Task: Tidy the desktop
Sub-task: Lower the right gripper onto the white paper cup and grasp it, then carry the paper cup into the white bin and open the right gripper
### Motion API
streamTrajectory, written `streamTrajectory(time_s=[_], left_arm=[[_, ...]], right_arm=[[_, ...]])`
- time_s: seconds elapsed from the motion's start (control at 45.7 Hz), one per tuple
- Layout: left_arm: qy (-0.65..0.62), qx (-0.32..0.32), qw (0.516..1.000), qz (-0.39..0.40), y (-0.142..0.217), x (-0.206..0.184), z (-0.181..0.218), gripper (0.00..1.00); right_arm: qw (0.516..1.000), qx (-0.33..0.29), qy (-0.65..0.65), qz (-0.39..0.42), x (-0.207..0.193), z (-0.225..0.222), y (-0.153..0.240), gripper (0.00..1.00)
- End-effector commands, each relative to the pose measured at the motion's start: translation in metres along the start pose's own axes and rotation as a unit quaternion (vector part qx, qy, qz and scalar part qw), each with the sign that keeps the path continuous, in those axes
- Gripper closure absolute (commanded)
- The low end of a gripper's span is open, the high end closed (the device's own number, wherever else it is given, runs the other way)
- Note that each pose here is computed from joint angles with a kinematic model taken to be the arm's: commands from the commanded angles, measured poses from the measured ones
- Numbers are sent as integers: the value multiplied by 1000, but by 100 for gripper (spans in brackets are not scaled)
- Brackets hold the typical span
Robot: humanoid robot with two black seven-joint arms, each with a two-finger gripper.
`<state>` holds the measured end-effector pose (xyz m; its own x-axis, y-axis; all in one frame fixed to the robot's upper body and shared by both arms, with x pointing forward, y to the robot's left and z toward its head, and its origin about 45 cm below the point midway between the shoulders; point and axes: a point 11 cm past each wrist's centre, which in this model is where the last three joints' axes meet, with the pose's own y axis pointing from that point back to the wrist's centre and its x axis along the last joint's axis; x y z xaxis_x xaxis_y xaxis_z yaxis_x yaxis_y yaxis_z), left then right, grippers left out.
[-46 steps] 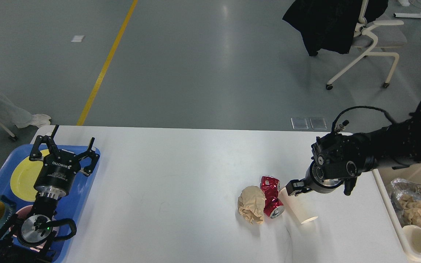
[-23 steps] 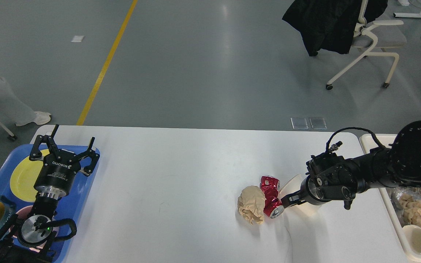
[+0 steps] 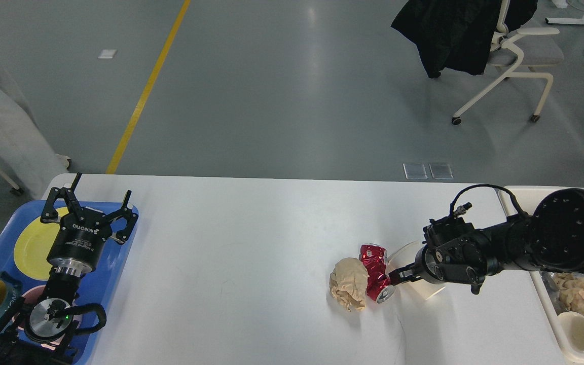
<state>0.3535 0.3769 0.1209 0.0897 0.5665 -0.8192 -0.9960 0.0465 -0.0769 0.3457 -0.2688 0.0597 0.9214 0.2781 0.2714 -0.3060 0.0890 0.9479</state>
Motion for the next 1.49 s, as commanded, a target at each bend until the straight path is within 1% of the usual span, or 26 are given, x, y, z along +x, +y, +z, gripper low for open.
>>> streamTrajectory(time_s=[0.0, 0.175, 0.219, 0.241, 0.263, 0.35, 0.394, 0.438, 0.504, 0.547, 0.569, 0.591, 0.745, 0.942, 1.27, 1.358, 1.467], left_arm=[[0, 0, 1000, 0, 0, 0, 0, 4], [0, 0, 1000, 0, 0, 0, 0, 4], [0, 0, 1000, 0, 0, 0, 0, 4], [0, 0, 1000, 0, 0, 0, 0, 4], [-1, 1, 1000, 0, 0, 0, 0, 4], [0, 0, 1000, 0, 0, 0, 0, 4], [0, 0, 1000, 0, 0, 0, 0, 4], [0, 0, 1000, 0, 0, 0, 0, 4], [0, 0, 1000, -1, 0, 0, 0, 4], [0, 0, 1000, -1, 0, 0, 0, 4], [0, 0, 1000, 0, 0, 0, 0, 4], [0, 0, 1000, 0, 0, 0, 0, 4], [0, 0, 1000, 0, 0, 0, 0, 4], [0, 0, 1000, 0, 0, 0, 0, 4], [0, 0, 1000, -1, 0, 0, 0, 4], [0, 0, 1000, 0, 0, 0, 0, 4], [0, 1, 1000, 0, 0, 0, 0, 4]], right_arm=[[1000, 0, -6, 17, 1, 0, -2, 5], [1000, 2, -7, 13, -4, -2, -5, 5], [1000, 2, -6, 10, -7, -2, -6, 7], [1000, 2, -7, 10, -7, -2, -6, 10], [1000, 3, -8, 9, -8, -2, -6, 15], [1000, 2, -12, 11, -7, -1, -6, 39], [1000, 3, -15, 12, -6, -2, -6, 54], [1000, 3, -17, 12, -5, -1, -5, 66], [1000, 3, -16, 12, -6, -2, -5, 80], [1000, 2, -16, 11, -6, -2, -5, 93], [1000, 2, -16, 10, -7, -2, -5, 98], [1000, 2, -16, 10, -7, -2, -5, 100], [1000, -3, -22, 8, -4, 3, -2, 100], [996, -16, -85, -11, -13, 11, -1, 100], [995, -17, -97, -15, -12, 15, 4, 100], [994, -24, -100, -26, -6, 25, 21, 100], [992, -29, -109, -54, 8, 44, 70, 100]])
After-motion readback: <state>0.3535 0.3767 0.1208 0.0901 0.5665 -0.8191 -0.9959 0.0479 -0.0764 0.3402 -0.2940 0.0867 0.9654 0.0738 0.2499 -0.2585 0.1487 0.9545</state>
